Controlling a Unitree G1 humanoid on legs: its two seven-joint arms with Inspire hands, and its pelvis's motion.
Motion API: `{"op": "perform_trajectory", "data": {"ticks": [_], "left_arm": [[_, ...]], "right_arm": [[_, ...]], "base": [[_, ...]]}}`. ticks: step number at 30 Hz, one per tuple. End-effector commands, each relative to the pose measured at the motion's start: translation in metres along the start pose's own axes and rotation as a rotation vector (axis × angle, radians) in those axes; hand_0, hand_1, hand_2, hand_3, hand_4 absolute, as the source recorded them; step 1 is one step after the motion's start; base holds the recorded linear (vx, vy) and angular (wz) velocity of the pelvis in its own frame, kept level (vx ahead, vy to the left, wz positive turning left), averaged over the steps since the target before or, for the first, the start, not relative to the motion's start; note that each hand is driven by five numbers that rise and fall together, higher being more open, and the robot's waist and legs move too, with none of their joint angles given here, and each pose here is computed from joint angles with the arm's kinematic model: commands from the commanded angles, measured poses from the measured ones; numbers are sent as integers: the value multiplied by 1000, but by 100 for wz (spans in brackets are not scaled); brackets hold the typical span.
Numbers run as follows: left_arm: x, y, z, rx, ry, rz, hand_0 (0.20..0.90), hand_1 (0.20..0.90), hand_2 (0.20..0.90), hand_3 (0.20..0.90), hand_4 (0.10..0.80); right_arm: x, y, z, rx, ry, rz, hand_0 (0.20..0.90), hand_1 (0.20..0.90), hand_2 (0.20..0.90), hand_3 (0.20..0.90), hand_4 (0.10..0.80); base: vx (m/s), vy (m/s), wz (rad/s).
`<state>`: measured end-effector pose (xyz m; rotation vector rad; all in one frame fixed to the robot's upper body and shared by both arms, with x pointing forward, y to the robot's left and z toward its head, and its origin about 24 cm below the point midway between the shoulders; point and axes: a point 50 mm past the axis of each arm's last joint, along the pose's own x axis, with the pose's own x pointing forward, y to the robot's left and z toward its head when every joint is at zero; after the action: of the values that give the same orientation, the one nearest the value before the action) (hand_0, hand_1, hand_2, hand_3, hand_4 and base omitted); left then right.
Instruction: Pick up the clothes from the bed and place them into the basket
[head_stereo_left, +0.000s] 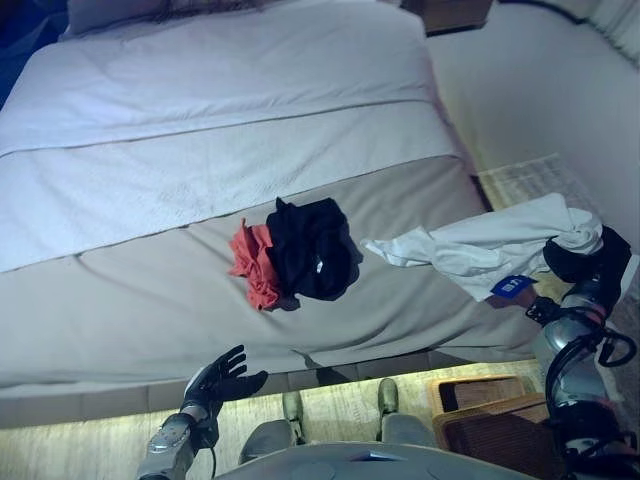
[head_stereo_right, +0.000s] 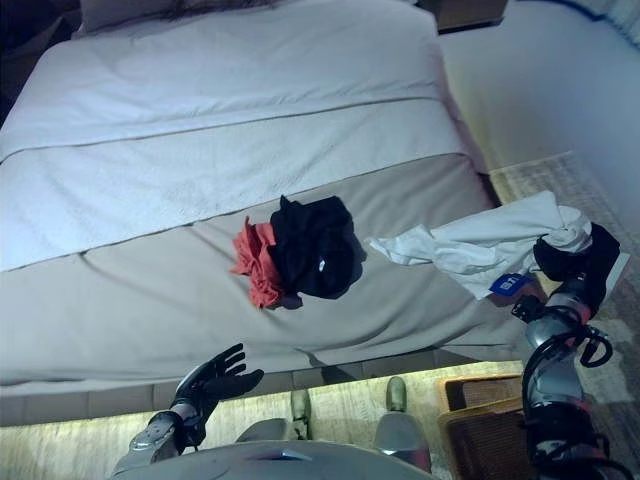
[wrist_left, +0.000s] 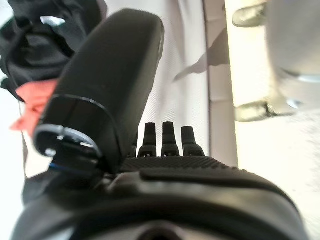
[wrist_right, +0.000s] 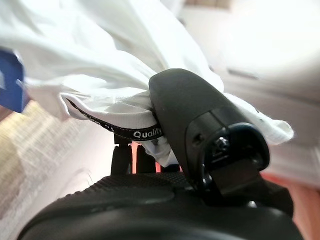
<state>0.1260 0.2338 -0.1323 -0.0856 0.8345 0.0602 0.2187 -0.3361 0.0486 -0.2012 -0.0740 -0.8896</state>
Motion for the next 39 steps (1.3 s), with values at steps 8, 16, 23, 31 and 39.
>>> {"op": "perform_trajectory", "data": {"ticks": [8, 16, 23, 31, 39], "left_arm": [[-4, 2, -22, 112, 36, 81, 900, 900, 900, 900, 800], [4, 4, -5, 167, 40, 31, 900, 900, 900, 900, 800], [-1, 17, 2, 121, 4, 80, 900, 900, 900, 900, 800], [-6, -2, -23, 12, 13, 114, 900, 900, 900, 900, 800], [0, -4, -14, 48, -5, 58, 900, 900, 900, 900, 800]], "right_arm": [[3, -56, -6, 90, -24, -391, 300, 300, 300, 200, 100], [-7, -76, -42, -45, 161, -497, 300, 300, 300, 200, 100], [5, -51, -45, -58, 218, -346, 300, 300, 300, 200, 100], [-6, -24, -53, -45, 223, -248, 300, 300, 300, 200, 100], [-2, 17, -46, -28, 218, -110, 300, 300, 300, 200, 100]], "base": [[-21, 24, -27], [-29, -22, -18], [-72, -31, -66], [-43, -36, -85], [26, 137, -138]]}}
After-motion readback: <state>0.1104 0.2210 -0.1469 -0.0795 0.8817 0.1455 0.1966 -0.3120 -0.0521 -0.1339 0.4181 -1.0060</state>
